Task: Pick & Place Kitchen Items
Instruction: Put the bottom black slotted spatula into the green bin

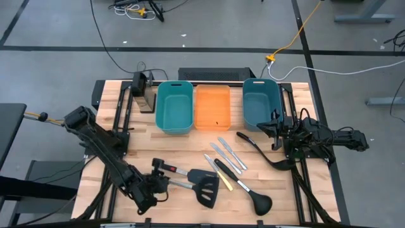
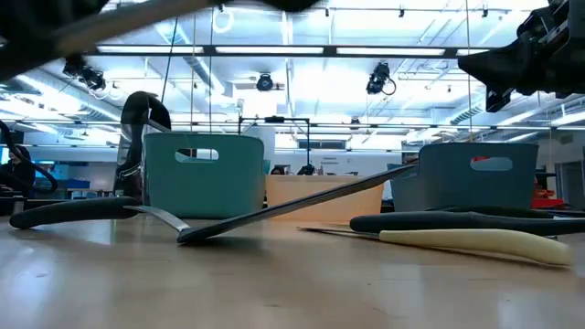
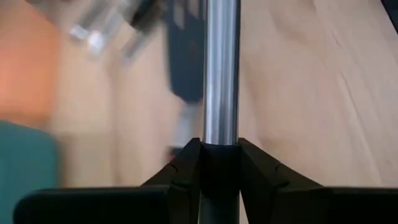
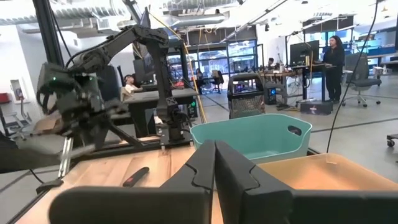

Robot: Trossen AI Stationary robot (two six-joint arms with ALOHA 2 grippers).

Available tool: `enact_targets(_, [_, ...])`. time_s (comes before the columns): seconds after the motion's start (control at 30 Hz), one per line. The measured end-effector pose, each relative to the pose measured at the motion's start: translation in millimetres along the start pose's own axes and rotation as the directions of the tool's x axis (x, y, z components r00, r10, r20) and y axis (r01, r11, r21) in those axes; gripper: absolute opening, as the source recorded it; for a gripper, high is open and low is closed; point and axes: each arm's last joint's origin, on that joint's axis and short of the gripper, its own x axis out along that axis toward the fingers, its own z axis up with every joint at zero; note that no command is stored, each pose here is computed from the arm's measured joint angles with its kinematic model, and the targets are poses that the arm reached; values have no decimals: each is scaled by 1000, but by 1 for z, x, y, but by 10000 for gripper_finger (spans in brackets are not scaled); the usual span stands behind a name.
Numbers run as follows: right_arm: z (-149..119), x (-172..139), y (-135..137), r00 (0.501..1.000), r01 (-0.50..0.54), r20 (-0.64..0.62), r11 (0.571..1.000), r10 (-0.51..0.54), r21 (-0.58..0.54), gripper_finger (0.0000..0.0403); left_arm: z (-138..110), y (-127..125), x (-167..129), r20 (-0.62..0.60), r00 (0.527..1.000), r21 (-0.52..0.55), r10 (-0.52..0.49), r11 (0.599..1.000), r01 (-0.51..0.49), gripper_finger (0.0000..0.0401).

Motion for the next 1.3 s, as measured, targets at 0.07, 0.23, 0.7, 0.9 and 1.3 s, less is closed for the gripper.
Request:
enact_targets(0.07, [0,0,0,1000,0,0,1000,0,1,16,4,9,-8,49,998,14,45,999,-46,80])
enact_targets(0.23, [0,0,0,1000,0,-1,1000,0,17,16,15,39,-26,132,978,39,163,985,-169,80])
enact_targets(0.7, [0,0,0,1000,0,-2,1000,0,20,16,56,159,-41,16,615,454,788,543,-707,80])
enact_targets(0.9, [0,0,0,1000,0,-2,1000,0,20,16,44,233,-24,-212,406,703,889,428,-569,80])
enact_targets(1.3, [0,0,0,1000,0,-2,1000,0,20,16,11,308,-20,-455,283,778,844,532,-334,80])
